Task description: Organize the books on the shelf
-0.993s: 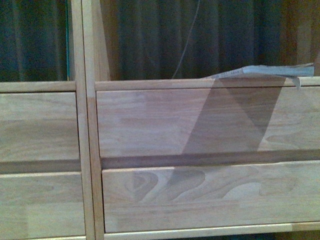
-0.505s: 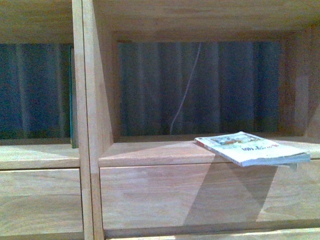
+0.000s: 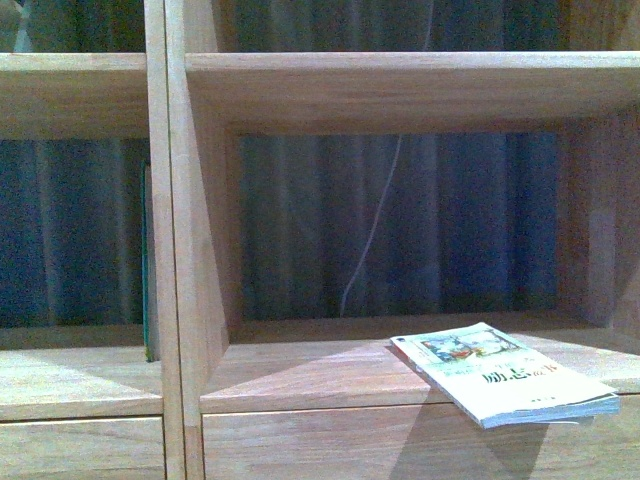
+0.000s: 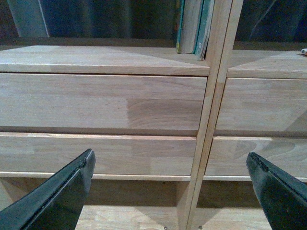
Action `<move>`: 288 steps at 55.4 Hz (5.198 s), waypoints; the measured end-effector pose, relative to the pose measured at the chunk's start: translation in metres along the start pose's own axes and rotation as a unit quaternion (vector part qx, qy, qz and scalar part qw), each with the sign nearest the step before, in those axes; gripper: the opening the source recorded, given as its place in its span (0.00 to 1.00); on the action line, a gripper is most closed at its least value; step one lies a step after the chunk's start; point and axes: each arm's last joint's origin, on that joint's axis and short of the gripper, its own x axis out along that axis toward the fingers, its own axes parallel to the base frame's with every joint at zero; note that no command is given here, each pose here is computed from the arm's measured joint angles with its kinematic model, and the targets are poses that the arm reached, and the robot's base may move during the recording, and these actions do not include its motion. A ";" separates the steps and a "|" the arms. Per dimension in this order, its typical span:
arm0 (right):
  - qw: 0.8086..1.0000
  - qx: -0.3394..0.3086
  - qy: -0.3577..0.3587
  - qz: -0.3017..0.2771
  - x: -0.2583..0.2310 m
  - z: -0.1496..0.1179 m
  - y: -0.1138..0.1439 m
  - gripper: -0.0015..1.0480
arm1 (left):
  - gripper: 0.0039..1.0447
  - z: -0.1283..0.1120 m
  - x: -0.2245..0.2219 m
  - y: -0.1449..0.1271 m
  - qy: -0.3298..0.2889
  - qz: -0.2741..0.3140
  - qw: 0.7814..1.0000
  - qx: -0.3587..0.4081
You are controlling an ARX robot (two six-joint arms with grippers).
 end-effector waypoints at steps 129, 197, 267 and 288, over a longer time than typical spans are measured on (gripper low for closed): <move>0.791 0.492 0.362 0.035 0.164 0.016 0.265 0.39 | 0.93 0.000 0.000 0.000 0.000 0.000 1.000 0.000; 0.826 0.444 0.126 0.324 0.070 0.141 0.150 0.07 | 0.93 0.000 0.000 0.000 0.000 0.000 1.000 0.000; 0.810 0.406 0.114 0.406 0.001 0.153 0.161 0.07 | 0.93 0.115 0.090 0.011 0.140 -0.270 0.915 -0.265; 0.766 0.436 0.130 0.453 -0.015 0.177 0.185 0.07 | 0.93 0.140 0.116 -0.057 0.130 -0.412 0.797 -0.421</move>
